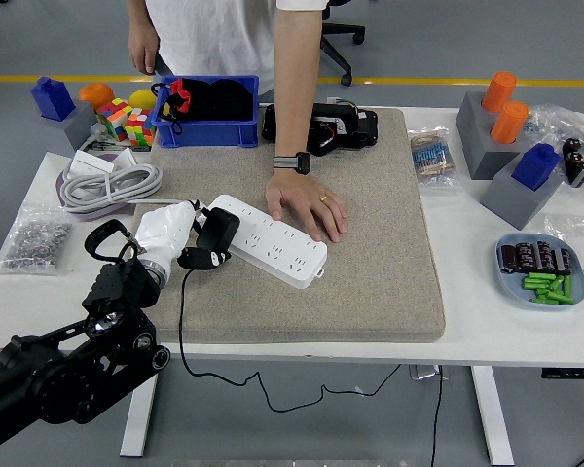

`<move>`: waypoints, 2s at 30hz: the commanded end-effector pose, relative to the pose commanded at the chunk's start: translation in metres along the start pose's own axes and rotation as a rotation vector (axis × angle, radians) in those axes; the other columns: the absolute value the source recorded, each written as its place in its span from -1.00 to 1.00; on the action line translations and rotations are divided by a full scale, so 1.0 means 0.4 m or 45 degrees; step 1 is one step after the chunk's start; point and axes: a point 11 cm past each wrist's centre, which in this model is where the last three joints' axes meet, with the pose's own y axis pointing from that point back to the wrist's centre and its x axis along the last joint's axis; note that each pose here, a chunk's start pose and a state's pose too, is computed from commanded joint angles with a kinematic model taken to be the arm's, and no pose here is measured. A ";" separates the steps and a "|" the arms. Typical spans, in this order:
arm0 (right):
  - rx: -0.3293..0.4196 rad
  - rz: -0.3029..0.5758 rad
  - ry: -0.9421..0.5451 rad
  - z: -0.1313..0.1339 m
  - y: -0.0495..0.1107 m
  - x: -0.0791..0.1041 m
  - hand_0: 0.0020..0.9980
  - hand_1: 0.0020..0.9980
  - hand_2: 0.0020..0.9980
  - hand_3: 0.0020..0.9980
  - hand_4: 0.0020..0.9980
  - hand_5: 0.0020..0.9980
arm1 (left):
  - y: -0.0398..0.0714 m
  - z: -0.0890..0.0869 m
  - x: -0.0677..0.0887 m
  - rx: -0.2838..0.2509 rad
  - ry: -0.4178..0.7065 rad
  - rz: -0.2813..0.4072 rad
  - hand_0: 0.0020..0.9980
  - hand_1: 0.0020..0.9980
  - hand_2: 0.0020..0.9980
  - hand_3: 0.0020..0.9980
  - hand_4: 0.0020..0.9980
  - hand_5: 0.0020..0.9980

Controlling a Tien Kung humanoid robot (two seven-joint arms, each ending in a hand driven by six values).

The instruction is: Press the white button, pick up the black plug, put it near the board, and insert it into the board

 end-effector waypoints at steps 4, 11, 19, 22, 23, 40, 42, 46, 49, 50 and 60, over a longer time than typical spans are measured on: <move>0.000 -0.002 0.001 0.000 0.000 -0.002 0.27 0.28 0.23 0.20 0.34 -0.11 | 0.001 0.000 -0.001 -0.002 0.001 -0.002 0.75 0.82 0.76 0.75 1.00 -0.50; -0.002 -0.001 0.002 0.003 0.000 -0.001 0.27 0.28 0.23 0.20 0.34 -0.11 | 0.001 0.002 -0.001 -0.014 0.009 0.003 0.85 0.93 0.89 0.85 1.00 -0.49; -0.001 -0.003 0.000 0.001 0.000 -0.002 0.27 0.28 0.23 0.20 0.34 -0.11 | 0.000 0.006 -0.001 -0.036 0.025 0.009 0.96 1.00 1.00 0.95 1.00 -0.41; -0.001 -0.003 -0.001 0.001 0.000 -0.002 0.27 0.28 0.23 0.20 0.34 -0.11 | 0.000 0.007 -0.001 -0.039 0.027 0.009 1.00 1.00 1.00 0.99 1.00 -0.30; 0.000 -0.002 -0.002 0.001 0.000 -0.002 0.27 0.28 0.23 0.20 0.34 -0.11 | 0.000 0.007 -0.001 -0.038 0.029 0.007 1.00 1.00 1.00 0.99 1.00 -0.30; 0.000 -0.005 -0.003 0.001 0.000 -0.004 0.27 0.28 0.23 0.19 0.34 -0.11 | 0.005 0.004 0.007 -0.047 0.081 0.007 1.00 1.00 1.00 1.00 1.00 -0.04; 0.003 -0.006 -0.004 -0.002 0.000 -0.005 0.27 0.28 0.23 0.19 0.34 -0.11 | 0.010 0.010 0.017 -0.081 0.103 0.037 1.00 1.00 1.00 1.00 1.00 -0.04; 0.003 -0.005 -0.007 -0.002 0.000 -0.005 0.27 0.28 0.23 0.19 0.34 -0.11 | 0.025 0.013 0.041 -0.174 0.173 0.113 1.00 1.00 1.00 0.99 1.00 0.04; 0.001 -0.003 -0.008 0.000 0.000 -0.003 0.27 0.28 0.23 0.19 0.34 -0.11 | 0.038 0.014 0.057 -0.266 0.241 0.148 1.00 1.00 1.00 0.99 1.00 0.04; 0.001 -0.003 -0.008 0.000 0.000 -0.003 0.27 0.28 0.23 0.19 0.34 -0.11 | 0.042 0.015 0.061 -0.298 0.255 0.158 1.00 1.00 1.00 0.99 1.00 0.04; 0.006 -0.001 -0.012 -0.004 0.000 -0.001 0.27 0.28 0.23 0.19 0.34 -0.11 | 0.081 -0.026 0.060 -0.554 0.332 0.127 0.93 0.84 0.61 0.61 0.61 0.16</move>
